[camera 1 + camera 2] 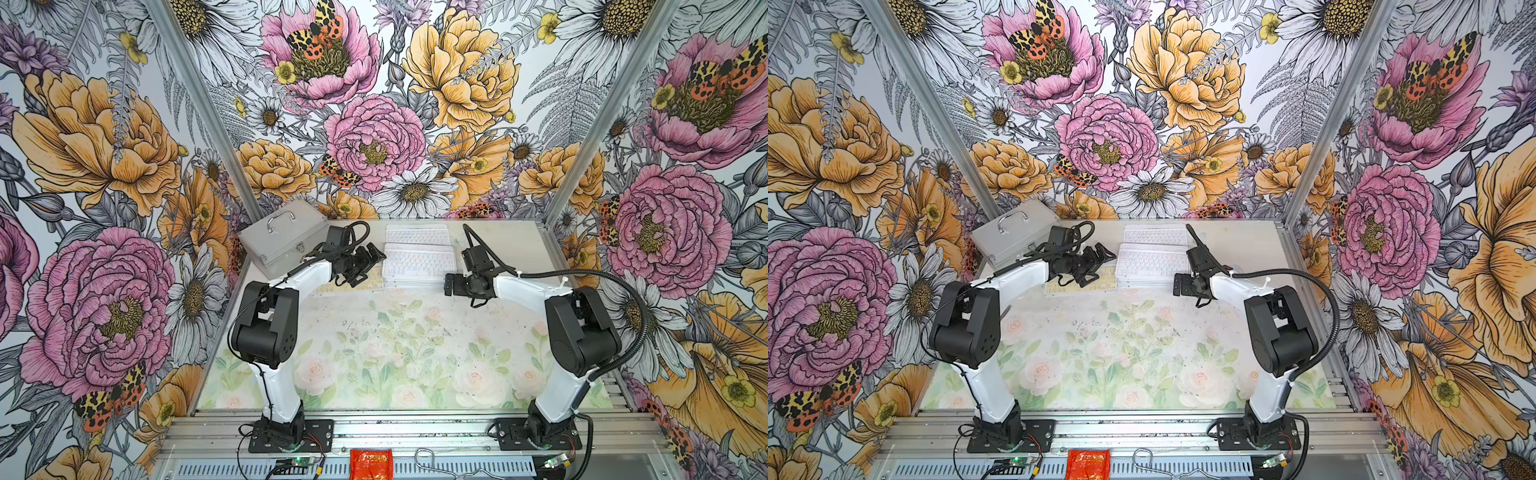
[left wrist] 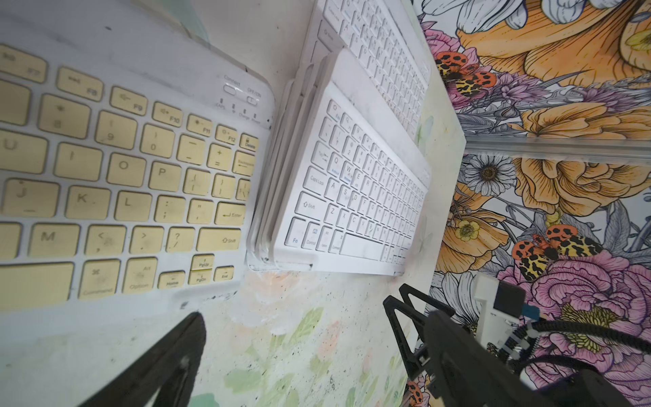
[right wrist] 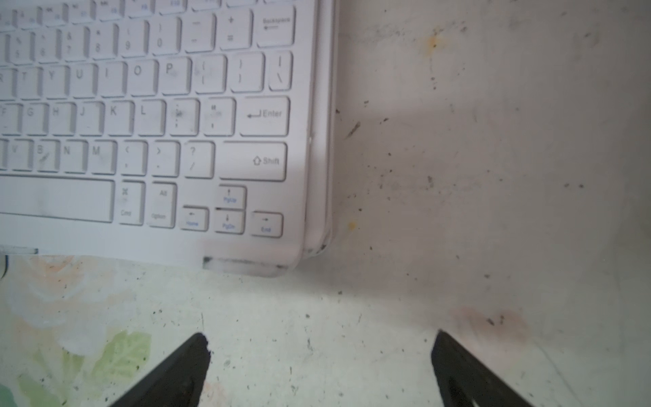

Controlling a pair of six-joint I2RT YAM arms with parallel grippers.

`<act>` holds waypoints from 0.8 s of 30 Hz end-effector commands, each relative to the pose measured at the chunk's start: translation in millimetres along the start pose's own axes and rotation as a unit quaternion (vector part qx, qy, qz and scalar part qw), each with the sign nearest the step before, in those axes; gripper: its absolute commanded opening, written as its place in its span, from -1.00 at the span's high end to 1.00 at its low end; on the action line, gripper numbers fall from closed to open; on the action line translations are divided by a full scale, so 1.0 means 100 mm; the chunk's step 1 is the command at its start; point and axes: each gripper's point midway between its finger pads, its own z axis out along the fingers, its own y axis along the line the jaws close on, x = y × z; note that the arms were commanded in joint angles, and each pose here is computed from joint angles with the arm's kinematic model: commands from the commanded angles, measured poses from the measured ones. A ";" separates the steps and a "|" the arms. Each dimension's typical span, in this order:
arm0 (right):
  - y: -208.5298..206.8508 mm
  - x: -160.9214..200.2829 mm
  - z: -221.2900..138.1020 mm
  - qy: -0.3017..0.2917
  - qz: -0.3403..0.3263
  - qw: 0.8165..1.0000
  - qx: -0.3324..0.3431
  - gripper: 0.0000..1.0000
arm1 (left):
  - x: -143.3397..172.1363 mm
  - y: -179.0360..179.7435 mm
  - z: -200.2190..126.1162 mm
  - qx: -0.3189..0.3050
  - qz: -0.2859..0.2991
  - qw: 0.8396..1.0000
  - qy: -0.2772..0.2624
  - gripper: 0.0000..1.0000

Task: Stack the numeric keypads
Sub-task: Adjust the numeric keypad.

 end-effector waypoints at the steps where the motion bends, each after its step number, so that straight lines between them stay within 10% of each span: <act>1: -0.06 -0.14 0.05 -0.005 0.000 1.000 0.021 -0.99 | -0.04 -0.15 -0.19 0.025 0.019 0.999 -0.017 -0.98; 24: 0.02 -0.18 -0.01 -0.006 0.004 1.000 -0.007 -1.00 | -0.15 0.06 -0.22 -0.010 0.018 0.999 -0.032 -0.97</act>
